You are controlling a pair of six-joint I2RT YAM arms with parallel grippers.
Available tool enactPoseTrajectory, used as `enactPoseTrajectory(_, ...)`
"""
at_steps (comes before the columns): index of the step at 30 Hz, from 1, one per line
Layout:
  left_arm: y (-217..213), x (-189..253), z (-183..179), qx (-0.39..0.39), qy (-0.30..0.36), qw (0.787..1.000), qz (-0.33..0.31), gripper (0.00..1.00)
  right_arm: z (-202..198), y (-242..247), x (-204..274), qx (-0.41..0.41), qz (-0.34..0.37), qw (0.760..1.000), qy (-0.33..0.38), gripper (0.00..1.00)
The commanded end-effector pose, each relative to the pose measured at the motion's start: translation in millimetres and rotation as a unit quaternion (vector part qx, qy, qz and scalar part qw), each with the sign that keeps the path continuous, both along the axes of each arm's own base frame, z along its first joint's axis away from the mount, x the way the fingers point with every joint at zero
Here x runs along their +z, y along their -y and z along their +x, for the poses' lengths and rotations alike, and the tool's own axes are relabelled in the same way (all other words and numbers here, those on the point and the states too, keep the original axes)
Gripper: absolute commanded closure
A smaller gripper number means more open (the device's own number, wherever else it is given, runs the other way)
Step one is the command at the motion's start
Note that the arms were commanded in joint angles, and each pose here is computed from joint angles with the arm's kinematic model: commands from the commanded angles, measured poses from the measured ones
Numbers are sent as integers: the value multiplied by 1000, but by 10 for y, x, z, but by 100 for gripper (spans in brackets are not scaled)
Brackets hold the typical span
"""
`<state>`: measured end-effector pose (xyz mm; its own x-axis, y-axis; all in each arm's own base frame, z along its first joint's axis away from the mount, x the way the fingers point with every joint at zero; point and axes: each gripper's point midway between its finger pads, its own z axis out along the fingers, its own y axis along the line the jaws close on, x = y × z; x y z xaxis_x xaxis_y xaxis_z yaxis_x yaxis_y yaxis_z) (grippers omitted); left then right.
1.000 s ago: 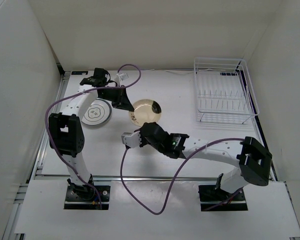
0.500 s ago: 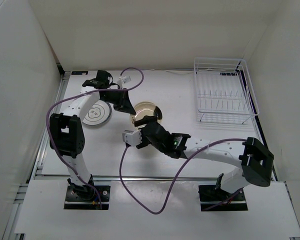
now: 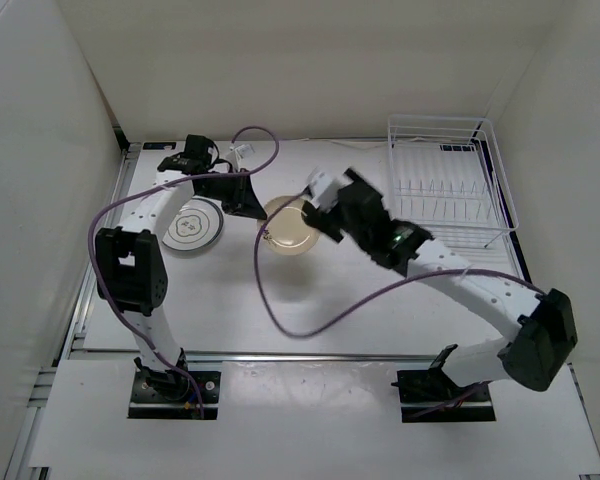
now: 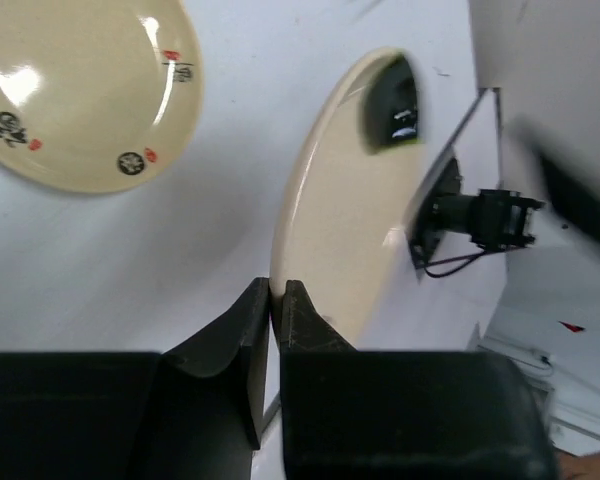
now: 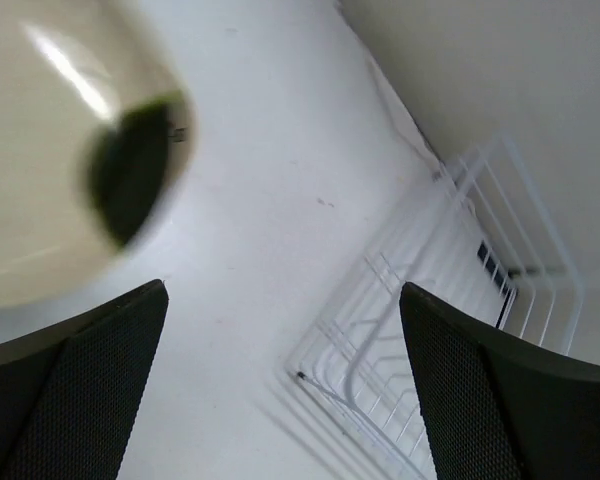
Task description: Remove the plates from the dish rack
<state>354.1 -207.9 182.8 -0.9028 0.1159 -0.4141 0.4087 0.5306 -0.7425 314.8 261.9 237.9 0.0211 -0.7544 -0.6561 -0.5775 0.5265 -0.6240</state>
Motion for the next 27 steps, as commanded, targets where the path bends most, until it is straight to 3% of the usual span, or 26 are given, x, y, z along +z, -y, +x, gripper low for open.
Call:
enactPoseTrajectory(1,49,-85,15,-24,17,999,24,90,256,446,792,-108,214,971,-5,0)
enactPoseTrajectory(4,47,-108,94,-23,21,999,31,90,274,765,558,-123,237,962,-63,0)
enactPoseTrajectory(10,45,-297,203,-20,5,999,44,90,194,1269,285,-176,254,947,-88,0)
enactPoseTrajectory(14,72,-426,409,-17,-1,999,51,90,248,1599,319,-220,304,921,-104,0)
enactPoseTrajectory(18,39,-314,824,6,40,997,65,90,301,1984,413,-268,370,882,-113,0)
enactPoseTrajectory(22,-70,-371,1071,26,43,997,63,90,278,2158,514,-280,387,873,-101,0)
enactPoseTrajectory(27,-172,-604,1119,33,13,998,56,90,271,2272,550,-292,405,861,-98,0)
